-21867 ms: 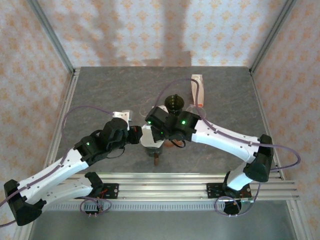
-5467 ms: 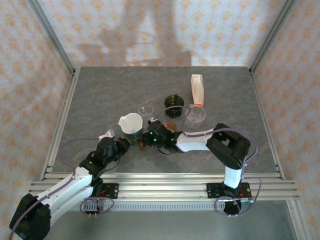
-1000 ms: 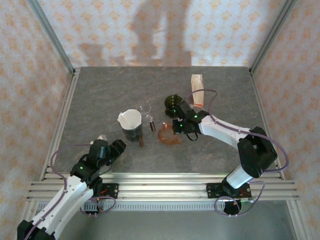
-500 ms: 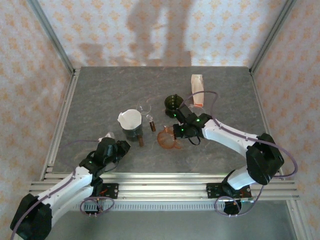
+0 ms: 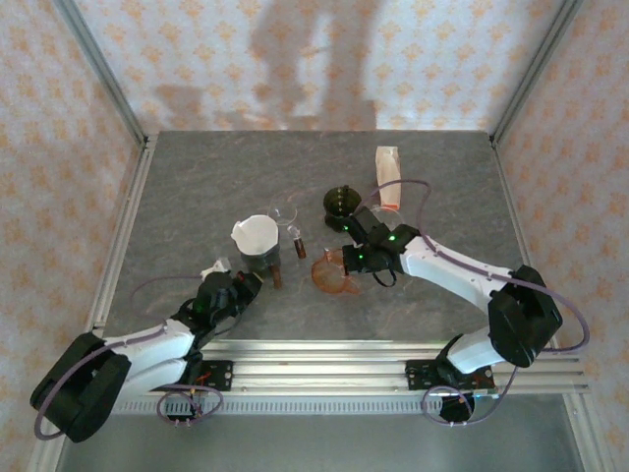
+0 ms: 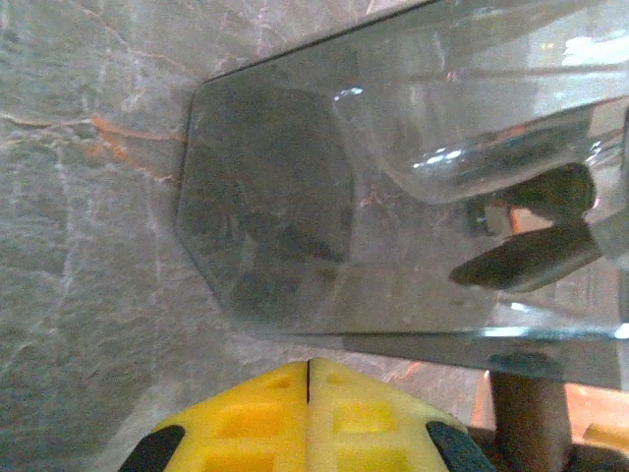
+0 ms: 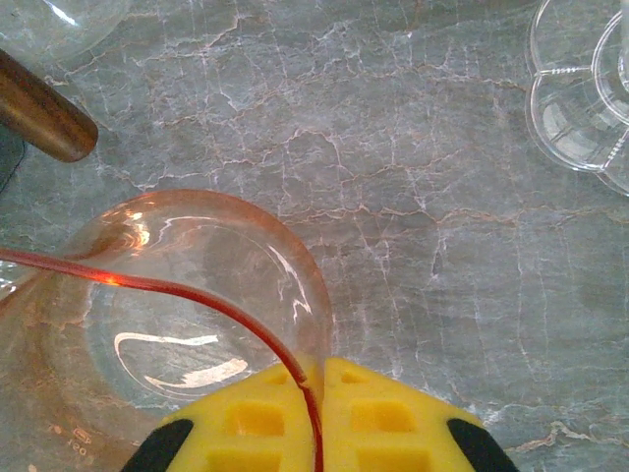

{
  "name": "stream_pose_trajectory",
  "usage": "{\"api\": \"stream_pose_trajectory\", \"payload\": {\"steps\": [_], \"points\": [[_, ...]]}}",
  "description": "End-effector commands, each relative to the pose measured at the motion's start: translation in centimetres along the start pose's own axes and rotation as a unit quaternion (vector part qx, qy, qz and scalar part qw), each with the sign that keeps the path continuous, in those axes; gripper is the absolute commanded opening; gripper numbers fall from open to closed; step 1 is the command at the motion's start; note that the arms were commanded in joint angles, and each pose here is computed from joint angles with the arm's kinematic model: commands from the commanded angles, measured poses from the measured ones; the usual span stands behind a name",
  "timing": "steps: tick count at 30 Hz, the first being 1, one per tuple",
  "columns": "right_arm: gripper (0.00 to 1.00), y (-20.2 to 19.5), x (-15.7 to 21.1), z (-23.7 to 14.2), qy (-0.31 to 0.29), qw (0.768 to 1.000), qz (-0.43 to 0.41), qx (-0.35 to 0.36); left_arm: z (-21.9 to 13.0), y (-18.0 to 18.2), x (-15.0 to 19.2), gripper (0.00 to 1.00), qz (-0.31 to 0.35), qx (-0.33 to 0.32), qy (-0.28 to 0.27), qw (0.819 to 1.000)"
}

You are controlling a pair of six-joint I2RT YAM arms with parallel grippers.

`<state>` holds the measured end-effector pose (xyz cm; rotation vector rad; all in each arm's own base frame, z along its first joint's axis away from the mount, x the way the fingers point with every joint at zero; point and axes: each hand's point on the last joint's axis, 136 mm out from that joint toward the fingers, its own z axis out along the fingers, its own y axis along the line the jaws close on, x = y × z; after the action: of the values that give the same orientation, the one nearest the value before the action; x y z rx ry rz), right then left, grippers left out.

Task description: Place the coffee filter in the dripper

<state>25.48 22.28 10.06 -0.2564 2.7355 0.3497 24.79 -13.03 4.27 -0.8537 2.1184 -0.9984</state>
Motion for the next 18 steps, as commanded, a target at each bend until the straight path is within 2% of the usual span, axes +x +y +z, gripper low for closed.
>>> {"api": "stream_pose_trajectory", "payload": {"steps": [1,11,18], "points": [[0.07,-0.3,-0.3,-1.0,-0.018,1.000,0.004,0.006,0.2,-2.5,-1.3,0.00,-0.004,0.052,-0.031,0.998],[0.07,-0.5,0.6,-1.2,-0.010,1.000,0.009,0.003,2.1,-2.0,-1.7,0.00,-0.011,0.043,-0.043,0.998],[0.07,-0.4,1.3,-1.8,0.003,1.000,0.006,-0.005,3.6,-2.0,-2.2,0.00,-0.034,0.064,-0.049,0.996]]}}
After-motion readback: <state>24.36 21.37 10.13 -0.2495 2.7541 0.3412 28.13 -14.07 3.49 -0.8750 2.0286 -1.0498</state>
